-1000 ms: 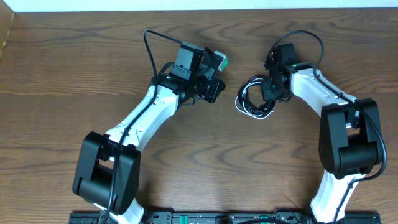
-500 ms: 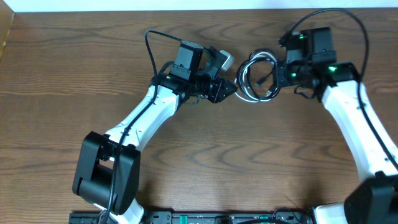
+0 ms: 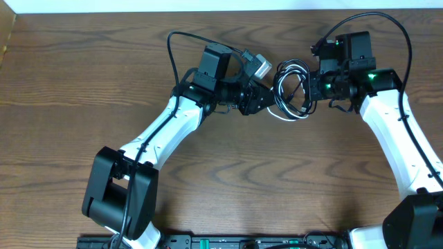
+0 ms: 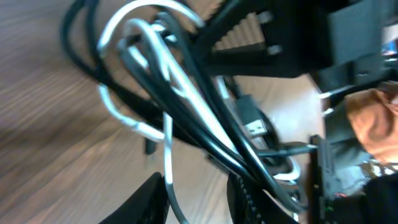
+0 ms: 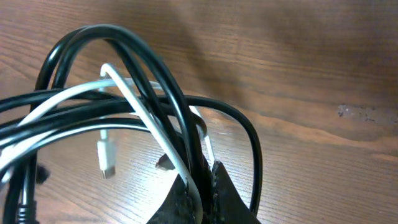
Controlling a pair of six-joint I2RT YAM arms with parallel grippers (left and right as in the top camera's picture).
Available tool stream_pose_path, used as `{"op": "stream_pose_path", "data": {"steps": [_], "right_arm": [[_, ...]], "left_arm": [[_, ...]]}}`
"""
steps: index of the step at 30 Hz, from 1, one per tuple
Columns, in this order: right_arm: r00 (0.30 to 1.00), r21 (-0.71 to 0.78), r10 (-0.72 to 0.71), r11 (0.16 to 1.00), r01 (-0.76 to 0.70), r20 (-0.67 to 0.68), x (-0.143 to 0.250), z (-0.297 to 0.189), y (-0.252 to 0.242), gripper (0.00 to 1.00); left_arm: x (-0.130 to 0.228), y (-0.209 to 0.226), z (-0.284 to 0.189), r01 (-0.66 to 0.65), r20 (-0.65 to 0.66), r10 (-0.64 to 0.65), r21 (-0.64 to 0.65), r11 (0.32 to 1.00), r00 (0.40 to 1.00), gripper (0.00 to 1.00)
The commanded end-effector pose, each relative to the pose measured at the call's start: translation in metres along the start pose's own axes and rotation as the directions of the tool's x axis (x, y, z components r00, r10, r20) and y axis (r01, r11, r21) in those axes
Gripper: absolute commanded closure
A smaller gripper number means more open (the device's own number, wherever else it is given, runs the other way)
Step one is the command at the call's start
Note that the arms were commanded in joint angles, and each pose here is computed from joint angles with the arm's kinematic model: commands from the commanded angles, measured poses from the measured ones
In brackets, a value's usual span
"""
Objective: Untangle cables
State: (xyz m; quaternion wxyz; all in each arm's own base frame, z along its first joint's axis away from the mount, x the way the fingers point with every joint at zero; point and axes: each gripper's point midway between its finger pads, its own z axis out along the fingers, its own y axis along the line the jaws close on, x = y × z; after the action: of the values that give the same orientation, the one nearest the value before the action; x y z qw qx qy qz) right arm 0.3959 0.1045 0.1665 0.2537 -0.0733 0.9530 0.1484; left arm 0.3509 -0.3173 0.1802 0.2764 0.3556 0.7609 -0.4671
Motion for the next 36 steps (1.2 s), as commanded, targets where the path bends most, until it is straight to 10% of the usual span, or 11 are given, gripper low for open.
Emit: {"op": "stream_pose_path", "data": {"steps": [1, 14, 23, 36], "right_arm": [[1.000, -0.001, 0.005, 1.000, -0.005, 0.004, 0.000, -0.001, 0.001, 0.99], [1.000, 0.005, 0.005, 1.000, -0.005, 0.008, -0.001, -0.001, 0.001, 0.99], [1.000, -0.028, 0.003, 1.000, -0.003, 0.011, -0.002, -0.001, 0.006, 0.99], [1.000, -0.026, 0.004, 1.000, -0.004, 0.013, -0.003, -0.001, 0.005, 0.99]], "left_arm": [[-0.001, -0.023, -0.001, -0.010, 0.004, 0.010, 0.127, 0.992, 1.000, 0.66], [-0.005, -0.034, -0.002, -0.037, 0.021, 0.034, 0.186, 0.982, 0.999, 0.67], [-0.004, -0.030, 0.000, -0.035, 0.016, 0.033, 0.155, 0.987, 0.999, 0.92], [0.025, 0.006, 0.000, 0.055, -0.087, -0.059, -0.054, 0.997, 0.994, 0.92]]}}
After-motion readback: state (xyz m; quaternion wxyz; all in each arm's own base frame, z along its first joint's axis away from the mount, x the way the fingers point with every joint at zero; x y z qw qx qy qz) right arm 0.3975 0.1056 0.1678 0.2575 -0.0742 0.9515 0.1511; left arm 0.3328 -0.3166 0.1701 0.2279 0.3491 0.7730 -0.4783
